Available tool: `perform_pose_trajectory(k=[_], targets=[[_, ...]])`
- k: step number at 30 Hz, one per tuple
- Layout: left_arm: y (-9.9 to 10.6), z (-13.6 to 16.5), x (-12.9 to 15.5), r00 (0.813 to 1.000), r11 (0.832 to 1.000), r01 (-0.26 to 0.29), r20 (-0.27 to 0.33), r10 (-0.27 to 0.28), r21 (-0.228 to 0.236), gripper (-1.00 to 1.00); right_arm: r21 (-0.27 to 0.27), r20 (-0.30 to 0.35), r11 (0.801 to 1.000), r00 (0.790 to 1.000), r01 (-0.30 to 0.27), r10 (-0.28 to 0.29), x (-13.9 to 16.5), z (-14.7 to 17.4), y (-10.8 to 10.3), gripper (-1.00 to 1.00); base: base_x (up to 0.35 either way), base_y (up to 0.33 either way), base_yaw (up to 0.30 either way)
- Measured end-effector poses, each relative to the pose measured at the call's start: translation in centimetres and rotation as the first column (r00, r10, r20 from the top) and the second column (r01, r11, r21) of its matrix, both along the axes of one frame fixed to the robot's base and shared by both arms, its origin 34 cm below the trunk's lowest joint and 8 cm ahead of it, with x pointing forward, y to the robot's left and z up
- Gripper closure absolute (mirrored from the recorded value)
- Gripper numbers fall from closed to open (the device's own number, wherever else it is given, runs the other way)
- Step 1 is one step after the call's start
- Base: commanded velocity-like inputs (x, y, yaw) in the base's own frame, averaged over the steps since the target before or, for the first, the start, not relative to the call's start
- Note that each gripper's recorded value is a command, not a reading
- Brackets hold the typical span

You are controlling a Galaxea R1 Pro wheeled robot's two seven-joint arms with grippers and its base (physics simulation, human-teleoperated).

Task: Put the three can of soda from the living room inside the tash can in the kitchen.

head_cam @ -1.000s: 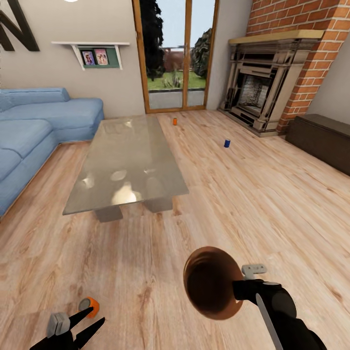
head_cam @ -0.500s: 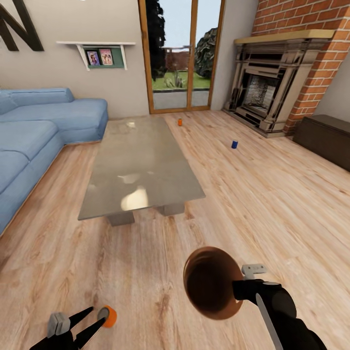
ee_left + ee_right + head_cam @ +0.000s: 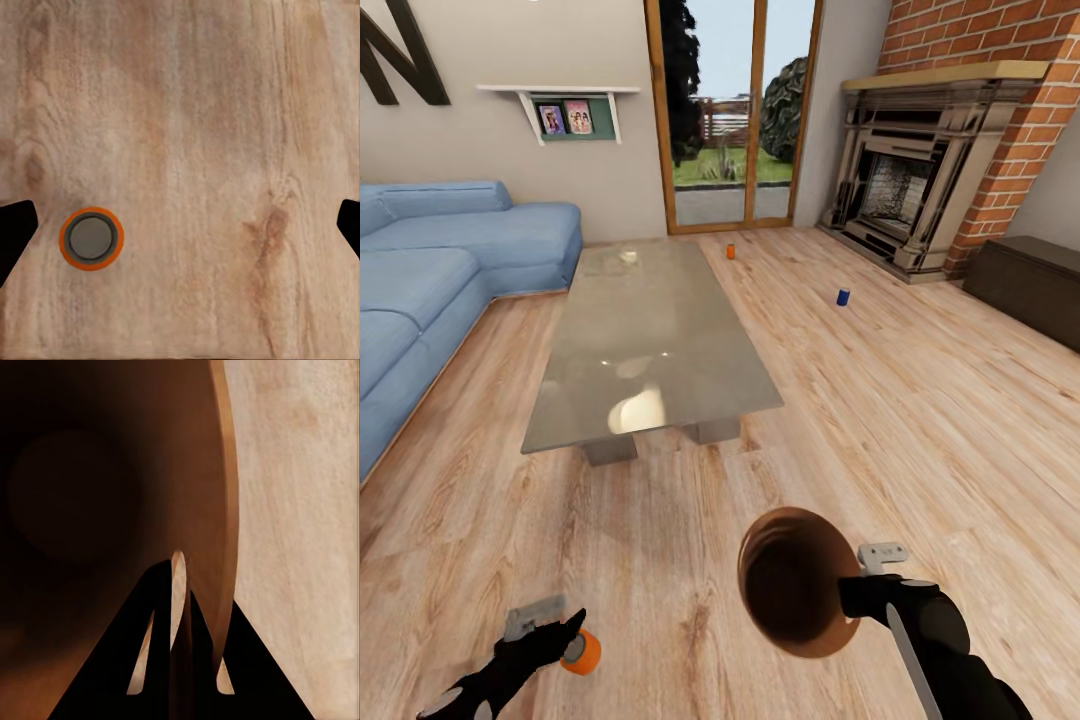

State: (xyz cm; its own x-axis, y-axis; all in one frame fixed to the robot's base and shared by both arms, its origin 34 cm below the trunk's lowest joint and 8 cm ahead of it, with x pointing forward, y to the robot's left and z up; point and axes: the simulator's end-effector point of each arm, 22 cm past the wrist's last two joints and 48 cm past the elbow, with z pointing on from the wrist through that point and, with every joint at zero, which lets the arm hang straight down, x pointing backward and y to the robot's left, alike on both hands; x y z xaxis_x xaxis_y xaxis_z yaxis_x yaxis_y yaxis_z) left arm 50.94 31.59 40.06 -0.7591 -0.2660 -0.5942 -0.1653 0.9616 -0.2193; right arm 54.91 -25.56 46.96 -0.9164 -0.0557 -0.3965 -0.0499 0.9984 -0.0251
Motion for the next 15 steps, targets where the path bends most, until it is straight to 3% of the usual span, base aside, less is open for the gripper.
perform_pose_trajectory(k=[1,4,9,13,15], targets=[[0.0,-1.8,0.2,0.999,1.000,-0.024,-0.038,0.025,0.013,-1.00,0.003,0.000,1.000,1.000,0.000,0.000,0.0,0.0,0.1,1.00,0.000,0.000,0.000],[0.0,-4.4,1.1,0.996,0.998,-0.057,-0.060,0.059,0.038,-1.00,0.012,-0.001,1.000,1.000,0.001,-0.001,0.0,0.0,0.2,1.00,0.000,0.000,0.000],[-0.2,-5.1,3.1,0.996,0.997,-0.067,-0.050,0.069,0.043,-1.00,0.004,-0.001,1.000,1.000,0.000,0.000,0.0,0.0,0.1,1.00,0.000,0.000,0.000],[-1.0,-6.6,4.7,0.993,0.997,-0.071,-0.087,0.074,0.030,-1.00,0.008,-0.002,1.000,1.000,0.001,-0.001,-0.1,-0.1,0.2,1.00,0.000,0.000,0.000],[-0.7,-6.5,5.6,0.995,0.996,-0.078,-0.055,0.080,0.041,-1.00,0.002,-0.002,1.000,1.000,0.000,0.000,-0.1,-0.1,0.1,1.00,0.000,0.000,0.000]])
